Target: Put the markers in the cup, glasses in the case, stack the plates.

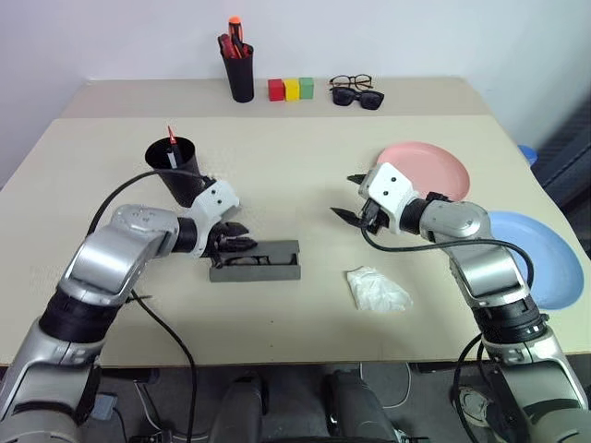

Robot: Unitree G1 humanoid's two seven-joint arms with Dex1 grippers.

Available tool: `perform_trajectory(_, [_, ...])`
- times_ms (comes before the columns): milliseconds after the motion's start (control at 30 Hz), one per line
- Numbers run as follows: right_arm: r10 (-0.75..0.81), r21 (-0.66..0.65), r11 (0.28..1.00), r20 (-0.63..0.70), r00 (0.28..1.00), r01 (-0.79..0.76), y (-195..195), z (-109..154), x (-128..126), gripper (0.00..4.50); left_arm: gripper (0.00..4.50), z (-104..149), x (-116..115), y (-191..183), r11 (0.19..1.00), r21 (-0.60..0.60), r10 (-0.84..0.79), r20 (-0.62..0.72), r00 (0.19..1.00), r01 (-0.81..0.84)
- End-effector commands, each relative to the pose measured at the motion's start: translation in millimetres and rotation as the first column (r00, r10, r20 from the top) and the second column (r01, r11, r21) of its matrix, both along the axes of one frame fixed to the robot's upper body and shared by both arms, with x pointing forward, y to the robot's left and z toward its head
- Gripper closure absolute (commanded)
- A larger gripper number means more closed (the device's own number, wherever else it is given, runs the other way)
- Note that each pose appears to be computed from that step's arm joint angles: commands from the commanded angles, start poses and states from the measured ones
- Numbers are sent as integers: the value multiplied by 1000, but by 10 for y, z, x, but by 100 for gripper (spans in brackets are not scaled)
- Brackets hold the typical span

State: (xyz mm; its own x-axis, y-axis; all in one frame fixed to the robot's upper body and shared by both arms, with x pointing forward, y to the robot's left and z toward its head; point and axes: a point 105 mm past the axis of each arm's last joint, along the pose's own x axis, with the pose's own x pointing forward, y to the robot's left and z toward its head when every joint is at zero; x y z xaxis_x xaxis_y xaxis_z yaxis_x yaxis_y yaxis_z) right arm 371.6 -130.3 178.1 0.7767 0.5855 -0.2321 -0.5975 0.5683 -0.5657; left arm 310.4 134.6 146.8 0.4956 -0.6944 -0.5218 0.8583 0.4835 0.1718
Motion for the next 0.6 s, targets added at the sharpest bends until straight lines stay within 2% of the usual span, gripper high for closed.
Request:
perform_trajectory(33, [-162,-65,984,36,986,164,-381,67,179,116,286,111,-41,-26,998,-47,-33,138,990,40])
perform_trajectory(167, [-247,-117,962,24,969,248,-673,-36,249,116,286,101,-25,80,998,-64,22,187,982,-11])
perform_trajectory(300, [-254,-118,960,29,967,255,-715,-64,244,116,286,32,-75,169,995,-97,52,136,989,-39])
perform_trajectory(367, [-247,-104,963,36,968,249,-684,-60,229,116,286,86,-84,197,988,-145,64,122,990,-46])
perform_trajectory(533, [-239,-72,967,57,969,243,-613,-42,209,116,286,268,-132,223,986,-169,25,141,990,-1])
perform_trajectory(600, [-230,-55,971,71,971,234,-575,-12,197,116,286,336,-61,253,982,-187,58,150,987,-29])
